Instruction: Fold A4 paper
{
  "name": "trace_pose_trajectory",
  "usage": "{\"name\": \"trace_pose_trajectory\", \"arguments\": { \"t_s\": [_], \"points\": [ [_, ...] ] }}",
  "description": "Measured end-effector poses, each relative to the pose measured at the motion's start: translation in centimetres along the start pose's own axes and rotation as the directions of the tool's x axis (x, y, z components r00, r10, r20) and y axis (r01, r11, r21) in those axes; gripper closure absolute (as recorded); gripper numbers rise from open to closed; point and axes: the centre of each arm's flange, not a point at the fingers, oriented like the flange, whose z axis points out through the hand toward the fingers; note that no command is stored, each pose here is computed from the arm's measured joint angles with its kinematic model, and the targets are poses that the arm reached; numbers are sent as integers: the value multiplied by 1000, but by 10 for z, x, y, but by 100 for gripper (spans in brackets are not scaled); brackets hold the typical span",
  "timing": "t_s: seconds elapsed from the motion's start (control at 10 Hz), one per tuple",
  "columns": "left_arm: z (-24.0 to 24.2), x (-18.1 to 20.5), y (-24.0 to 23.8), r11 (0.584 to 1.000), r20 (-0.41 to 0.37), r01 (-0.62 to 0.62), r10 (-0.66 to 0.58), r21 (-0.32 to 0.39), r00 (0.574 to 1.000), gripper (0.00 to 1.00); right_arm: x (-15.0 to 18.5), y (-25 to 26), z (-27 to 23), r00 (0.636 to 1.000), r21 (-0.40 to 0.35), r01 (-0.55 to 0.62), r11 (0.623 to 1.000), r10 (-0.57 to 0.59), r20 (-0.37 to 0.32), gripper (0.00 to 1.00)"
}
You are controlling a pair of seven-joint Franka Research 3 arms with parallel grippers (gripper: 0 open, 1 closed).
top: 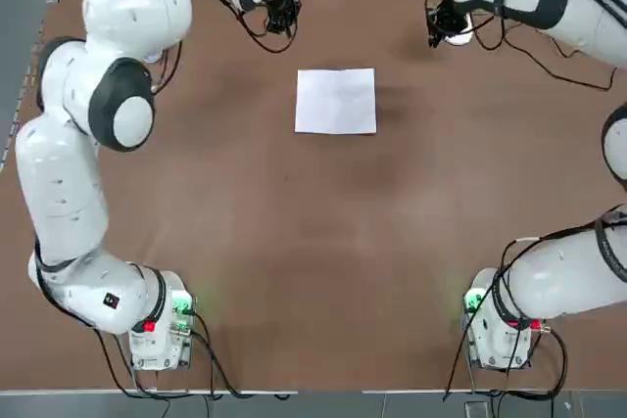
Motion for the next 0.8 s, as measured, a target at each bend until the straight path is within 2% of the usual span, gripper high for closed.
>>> {"name": "trace_pose_trajectory", "arguments": {
  "t_s": [0.3, 0.5, 0.8],
  "points": [
    [49, -9, 12, 999, 1, 1, -1, -41, 1000, 99, 6, -2, 38, 1000, 1, 1, 1000, -1, 8, 97],
    [77, -21, 18, 998, 3, 10, -10, -55, 1000, 99, 10, -8, 67, 1000, 4, 9, 1000, -9, -3, 98],
    [116, -32, 13, 999, 8, -7, 7, -31, 1000, 99, 11, -14, 121, 1000, 4, 18, 1000, -18, 1, 98]
  ]
}}
